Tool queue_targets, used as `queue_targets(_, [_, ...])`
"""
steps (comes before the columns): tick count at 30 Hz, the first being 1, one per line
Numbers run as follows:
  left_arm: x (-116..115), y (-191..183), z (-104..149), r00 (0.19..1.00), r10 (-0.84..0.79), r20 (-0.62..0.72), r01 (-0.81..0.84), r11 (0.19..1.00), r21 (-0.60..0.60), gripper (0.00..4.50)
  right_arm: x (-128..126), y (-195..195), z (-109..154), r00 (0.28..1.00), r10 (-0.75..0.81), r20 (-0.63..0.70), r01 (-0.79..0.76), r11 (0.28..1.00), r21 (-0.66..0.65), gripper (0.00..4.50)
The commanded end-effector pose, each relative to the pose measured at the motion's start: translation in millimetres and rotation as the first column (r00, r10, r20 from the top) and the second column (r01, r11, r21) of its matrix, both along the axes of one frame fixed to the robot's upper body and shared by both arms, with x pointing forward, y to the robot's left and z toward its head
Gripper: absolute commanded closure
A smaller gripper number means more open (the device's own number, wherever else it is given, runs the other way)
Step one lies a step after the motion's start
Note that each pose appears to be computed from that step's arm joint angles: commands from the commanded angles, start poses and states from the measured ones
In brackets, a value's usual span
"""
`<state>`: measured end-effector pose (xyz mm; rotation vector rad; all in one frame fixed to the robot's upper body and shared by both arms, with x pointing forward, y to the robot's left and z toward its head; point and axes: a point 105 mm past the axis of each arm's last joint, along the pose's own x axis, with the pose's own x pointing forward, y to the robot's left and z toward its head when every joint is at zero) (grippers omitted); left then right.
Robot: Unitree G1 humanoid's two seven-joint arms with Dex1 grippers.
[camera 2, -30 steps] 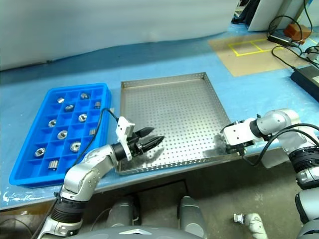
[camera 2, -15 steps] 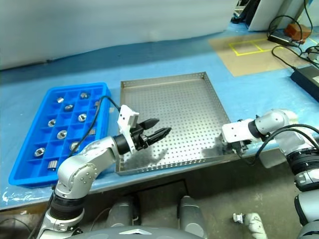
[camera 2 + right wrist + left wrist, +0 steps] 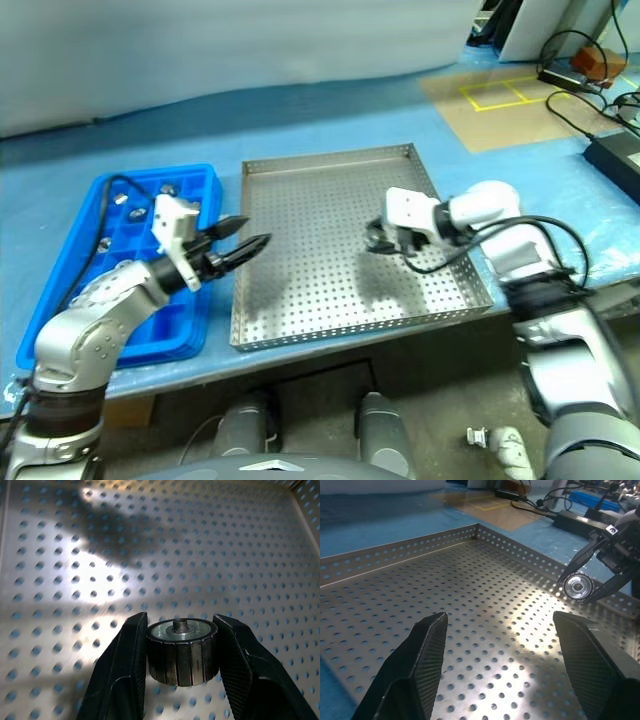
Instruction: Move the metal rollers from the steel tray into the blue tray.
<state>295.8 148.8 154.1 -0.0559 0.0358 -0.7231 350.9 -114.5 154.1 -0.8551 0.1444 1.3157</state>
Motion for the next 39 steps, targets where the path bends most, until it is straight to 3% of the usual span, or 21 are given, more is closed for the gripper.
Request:
queue_targets(1, [-10, 27, 7, 0.993, 0.088, 0.076, -0.090, 0.996, 0.021, 0.95, 13, 43, 15, 0.993, 0.070, 0.092, -0.078, 0.993, 0.083, 2.87])
queue_targets(5, [-32, 47, 2, 0.981, 0.171, 0.086, -0.174, 0.984, 0.031, 0.95, 20, 91, 21, 0.980, 0.155, 0.128, -0.174, 0.974, 0.148, 2.87])
queue_targets(12, [-82, 85, -6, 0.921, 0.382, 0.080, -0.387, 0.921, 0.045, 0.95, 10, 170, 30, 0.944, 0.287, 0.161, -0.320, 0.913, 0.253, 2.87])
queue_targets(20, [-123, 101, -15, 0.842, 0.536, 0.058, -0.539, 0.842, 0.040, 0.95, -26, 205, 18, 0.860, 0.498, 0.107, -0.509, 0.828, 0.235, 2.87])
queue_targets(23, [-126, 106, -19, 0.826, 0.561, 0.051, -0.563, 0.826, 0.042, 0.95, -41, 202, 8, 0.812, 0.582, 0.038, -0.575, 0.788, 0.219, 2.87])
queue_targets(26, [-123, 107, -19, 0.825, 0.562, 0.055, -0.564, 0.825, 0.039, 0.95, -48, 204, -1, 0.809, 0.588, -0.012, -0.571, 0.789, 0.226, 2.87])
queue_targets(39, [-102, 95, -17, 0.861, 0.505, 0.063, -0.507, 0.861, 0.024, 0.95, -33, 181, -22, 0.855, 0.516, -0.042, -0.508, 0.852, 0.129, 2.87])
